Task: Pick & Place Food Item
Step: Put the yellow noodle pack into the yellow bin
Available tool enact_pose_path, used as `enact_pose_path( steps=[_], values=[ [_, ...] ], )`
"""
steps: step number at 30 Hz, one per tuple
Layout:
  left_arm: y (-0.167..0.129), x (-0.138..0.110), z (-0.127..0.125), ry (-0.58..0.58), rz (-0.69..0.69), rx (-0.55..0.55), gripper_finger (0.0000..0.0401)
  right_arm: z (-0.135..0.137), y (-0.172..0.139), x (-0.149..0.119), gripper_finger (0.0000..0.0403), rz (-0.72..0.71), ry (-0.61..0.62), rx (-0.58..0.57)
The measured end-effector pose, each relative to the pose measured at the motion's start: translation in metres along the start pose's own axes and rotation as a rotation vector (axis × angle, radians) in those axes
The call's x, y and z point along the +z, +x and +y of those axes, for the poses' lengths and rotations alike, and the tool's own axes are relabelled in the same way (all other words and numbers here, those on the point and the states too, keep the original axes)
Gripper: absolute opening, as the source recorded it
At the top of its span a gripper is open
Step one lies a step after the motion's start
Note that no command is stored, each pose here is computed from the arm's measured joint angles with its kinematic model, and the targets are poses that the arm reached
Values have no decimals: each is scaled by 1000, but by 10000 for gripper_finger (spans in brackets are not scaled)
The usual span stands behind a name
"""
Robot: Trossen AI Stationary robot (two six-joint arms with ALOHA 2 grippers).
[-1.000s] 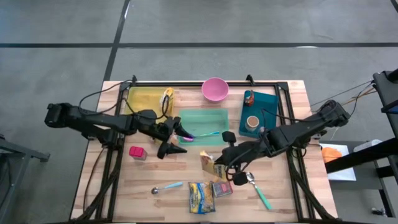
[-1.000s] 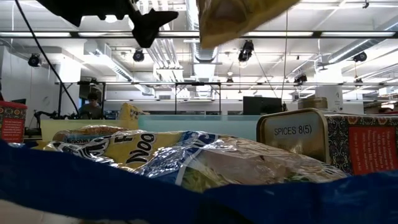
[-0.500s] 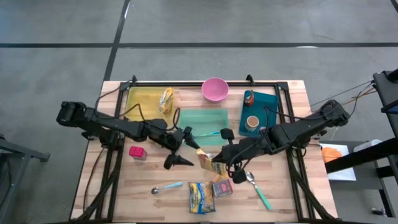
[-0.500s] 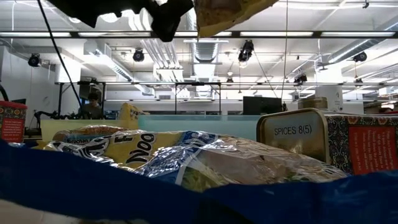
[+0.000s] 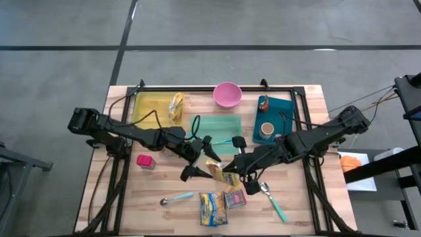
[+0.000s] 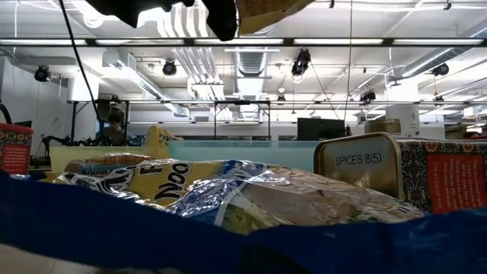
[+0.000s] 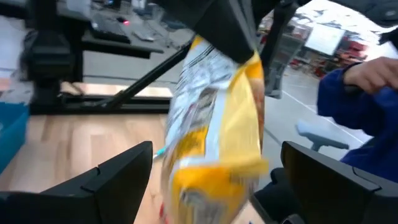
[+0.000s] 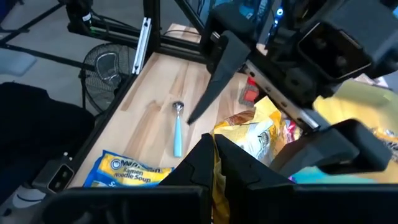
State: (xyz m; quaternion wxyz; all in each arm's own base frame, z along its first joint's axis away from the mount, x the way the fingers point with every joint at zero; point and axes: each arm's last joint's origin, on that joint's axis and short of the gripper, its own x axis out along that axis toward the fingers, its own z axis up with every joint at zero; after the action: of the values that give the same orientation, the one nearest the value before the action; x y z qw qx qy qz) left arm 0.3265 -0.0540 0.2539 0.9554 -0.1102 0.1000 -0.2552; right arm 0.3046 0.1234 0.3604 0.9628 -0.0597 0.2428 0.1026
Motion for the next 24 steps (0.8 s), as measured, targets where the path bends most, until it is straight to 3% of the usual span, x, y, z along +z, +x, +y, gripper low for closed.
enact_pose_path(
  steps=[8, 19, 24],
  values=[
    [2, 4, -3, -14, 11, -111, 360, 1, 4, 3, 8, -41, -36, 24],
    [4, 7, -4, -13, -3, -107, 357, -2, 6, 10, 8, -111, -83, 15],
    [4, 6, -4, -16, 2, -98, 307, -7, 17, 10, 8, -133, -82, 46]
  ],
)
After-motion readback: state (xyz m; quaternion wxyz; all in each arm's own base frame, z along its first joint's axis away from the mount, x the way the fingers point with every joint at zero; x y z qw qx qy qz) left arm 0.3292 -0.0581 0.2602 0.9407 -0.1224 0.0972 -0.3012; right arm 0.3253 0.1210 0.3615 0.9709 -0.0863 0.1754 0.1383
